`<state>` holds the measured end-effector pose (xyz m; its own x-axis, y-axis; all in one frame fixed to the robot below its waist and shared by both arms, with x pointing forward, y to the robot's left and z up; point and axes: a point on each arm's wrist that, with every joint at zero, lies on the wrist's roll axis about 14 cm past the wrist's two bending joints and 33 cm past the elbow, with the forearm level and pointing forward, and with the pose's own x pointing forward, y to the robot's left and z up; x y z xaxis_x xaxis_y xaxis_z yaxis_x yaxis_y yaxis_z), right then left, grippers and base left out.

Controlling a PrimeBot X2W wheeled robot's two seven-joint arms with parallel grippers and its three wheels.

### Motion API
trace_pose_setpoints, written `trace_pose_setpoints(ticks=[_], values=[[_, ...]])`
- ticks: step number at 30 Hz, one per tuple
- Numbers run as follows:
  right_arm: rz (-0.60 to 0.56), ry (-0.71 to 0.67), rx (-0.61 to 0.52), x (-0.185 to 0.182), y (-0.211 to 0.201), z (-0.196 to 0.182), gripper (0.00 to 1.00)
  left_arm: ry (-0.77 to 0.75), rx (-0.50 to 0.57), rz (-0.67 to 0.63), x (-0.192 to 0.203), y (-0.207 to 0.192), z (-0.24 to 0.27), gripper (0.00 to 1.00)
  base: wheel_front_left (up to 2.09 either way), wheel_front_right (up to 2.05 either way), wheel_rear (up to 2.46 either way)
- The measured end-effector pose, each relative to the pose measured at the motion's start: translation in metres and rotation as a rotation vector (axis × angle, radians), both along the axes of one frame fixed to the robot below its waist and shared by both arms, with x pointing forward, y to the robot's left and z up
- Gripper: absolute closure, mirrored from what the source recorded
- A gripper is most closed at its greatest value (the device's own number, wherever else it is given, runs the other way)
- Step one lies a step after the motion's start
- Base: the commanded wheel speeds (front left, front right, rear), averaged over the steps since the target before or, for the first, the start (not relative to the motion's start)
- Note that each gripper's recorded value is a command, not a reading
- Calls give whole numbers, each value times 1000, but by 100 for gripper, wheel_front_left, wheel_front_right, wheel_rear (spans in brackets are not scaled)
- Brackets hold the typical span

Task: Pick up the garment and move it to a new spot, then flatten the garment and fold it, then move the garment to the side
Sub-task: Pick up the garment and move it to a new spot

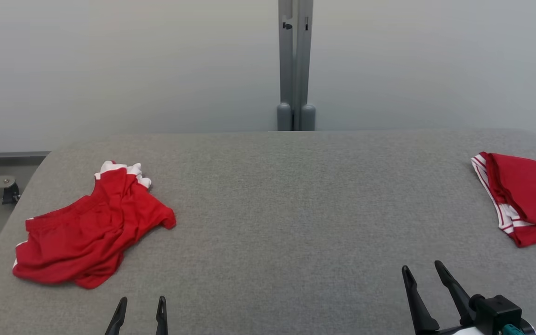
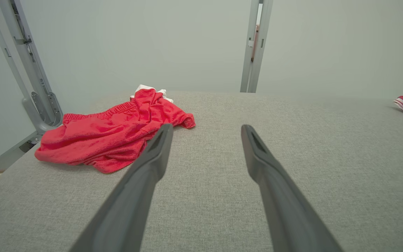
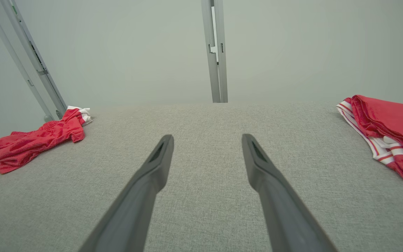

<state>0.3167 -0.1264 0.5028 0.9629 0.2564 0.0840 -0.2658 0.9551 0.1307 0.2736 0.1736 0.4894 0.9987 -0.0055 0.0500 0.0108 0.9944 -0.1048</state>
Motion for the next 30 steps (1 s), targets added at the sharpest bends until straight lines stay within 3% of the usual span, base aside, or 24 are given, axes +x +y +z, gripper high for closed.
trace_pose_setpoints(ticks=[20,30], values=[[257,23,-18,23,81,-3,0,-29,-4,293,-49,73,6,0,0,0,0],[334,44,-24,30,106,-9,0,-14,-5,370,-66,88,3,0,0,0,0]])
